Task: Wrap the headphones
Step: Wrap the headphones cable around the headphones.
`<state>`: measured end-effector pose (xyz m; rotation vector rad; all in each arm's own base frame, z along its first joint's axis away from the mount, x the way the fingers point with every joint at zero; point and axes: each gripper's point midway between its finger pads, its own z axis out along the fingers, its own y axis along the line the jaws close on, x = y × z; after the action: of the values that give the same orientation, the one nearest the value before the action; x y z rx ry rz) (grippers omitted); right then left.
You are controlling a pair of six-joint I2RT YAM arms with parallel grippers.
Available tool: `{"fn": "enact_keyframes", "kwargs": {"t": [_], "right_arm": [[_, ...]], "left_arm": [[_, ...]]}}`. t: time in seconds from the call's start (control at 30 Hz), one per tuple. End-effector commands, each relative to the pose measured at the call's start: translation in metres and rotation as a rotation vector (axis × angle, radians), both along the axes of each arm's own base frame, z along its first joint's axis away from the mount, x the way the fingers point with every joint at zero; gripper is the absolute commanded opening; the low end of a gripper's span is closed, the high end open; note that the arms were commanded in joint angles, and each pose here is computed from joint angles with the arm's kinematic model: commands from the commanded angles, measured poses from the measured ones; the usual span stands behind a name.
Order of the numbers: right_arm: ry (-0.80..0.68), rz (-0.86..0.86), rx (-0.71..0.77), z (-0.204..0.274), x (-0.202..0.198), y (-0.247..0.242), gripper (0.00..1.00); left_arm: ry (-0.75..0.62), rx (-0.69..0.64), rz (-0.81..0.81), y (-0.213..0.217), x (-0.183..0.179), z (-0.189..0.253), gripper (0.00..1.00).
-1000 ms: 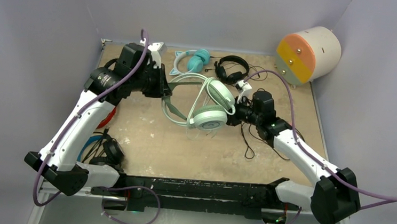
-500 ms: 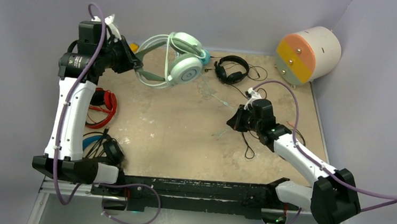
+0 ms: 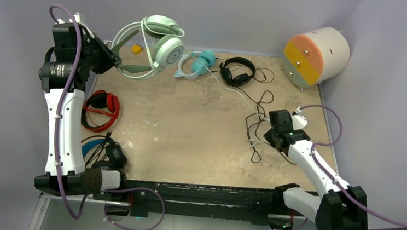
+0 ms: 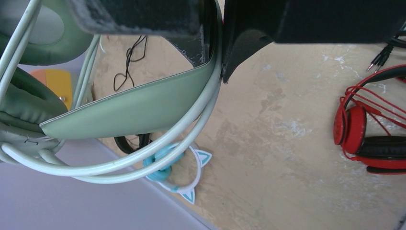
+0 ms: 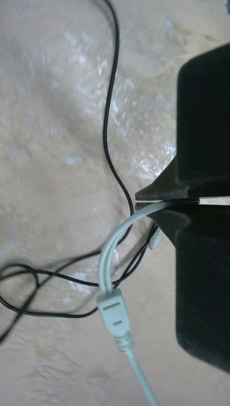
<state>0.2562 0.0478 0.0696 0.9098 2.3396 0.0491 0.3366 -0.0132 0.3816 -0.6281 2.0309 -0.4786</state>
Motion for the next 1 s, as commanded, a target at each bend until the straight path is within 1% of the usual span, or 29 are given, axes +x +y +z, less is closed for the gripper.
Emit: {"fn": "enact_keyframes", "kwargs": {"t": [0.0,0.03,0.07,0.1,0.13,0.17,0.23,0.27,0.3,0.33,0.4,0.47,0.53,0.67,0.7,0.8,0.97], "right_arm": [[-0.045,-0.309,-0.094,0.016,-0.018,-0.049,0.00],[-0.064,-0.276,-0.094,0.019,-0.014,-0.047,0.00],[-0.081,-0.232,-0.091,0.024,-0.009,-0.044,0.10],[-0.099,-0.192,-0.084,0.030,-0.004,-0.039,0.30],[-0.128,-0.085,-0.082,0.039,0.005,-0.030,0.51],[-0.185,0.086,-0.084,0.052,0.019,-0.014,0.65],[-0.325,0.434,-0.010,0.079,0.032,0.033,0.80],[-0.416,0.580,0.026,0.097,0.035,0.055,0.85],[-0.500,0.734,0.069,0.113,0.031,0.077,0.96],[-0.560,0.828,0.114,0.126,0.029,0.094,0.98],[-0.652,0.982,0.202,0.151,0.026,0.122,0.99],[-0.693,1.095,0.267,0.165,0.025,0.142,0.99],[-0.713,1.176,0.286,0.176,0.028,0.159,0.99],[-0.780,1.275,0.217,0.192,0.039,0.191,0.99],[-0.792,1.297,0.219,0.193,0.043,0.201,0.99],[-0.874,1.364,0.259,0.205,0.047,0.225,0.99],[-0.957,1.396,0.323,0.214,0.064,0.250,0.99]], "left_arm": [[-0.166,-0.037,0.153,0.022,-0.002,0.044,0.00],[-0.170,-0.038,0.149,0.022,-0.003,0.045,0.00],[-0.173,-0.044,0.127,0.018,-0.002,0.045,0.00],[-0.173,-0.053,0.102,0.014,-0.001,0.044,0.00],[-0.170,-0.066,0.075,0.009,-0.001,0.043,0.00],[-0.168,-0.075,0.045,0.004,0.000,0.041,0.00],[-0.156,-0.092,-0.012,-0.005,0.002,0.036,0.00],[-0.147,-0.107,-0.039,-0.010,0.002,0.033,0.00],[-0.142,-0.120,-0.065,-0.014,0.002,0.031,0.00],[-0.132,-0.133,-0.086,-0.018,0.002,0.026,0.00],[-0.126,-0.151,-0.123,-0.026,0.001,0.023,0.00],[-0.122,-0.154,-0.154,-0.033,0.000,0.021,0.00],[-0.121,-0.146,-0.180,-0.041,-0.001,0.021,0.00],[-0.107,-0.126,-0.222,-0.058,-0.003,0.021,0.00],[-0.104,-0.125,-0.237,-0.063,-0.003,0.021,0.00],[-0.107,-0.131,-0.268,-0.073,-0.004,0.026,0.00],[-0.140,-0.138,-0.293,-0.078,-0.008,0.049,0.00]]}}
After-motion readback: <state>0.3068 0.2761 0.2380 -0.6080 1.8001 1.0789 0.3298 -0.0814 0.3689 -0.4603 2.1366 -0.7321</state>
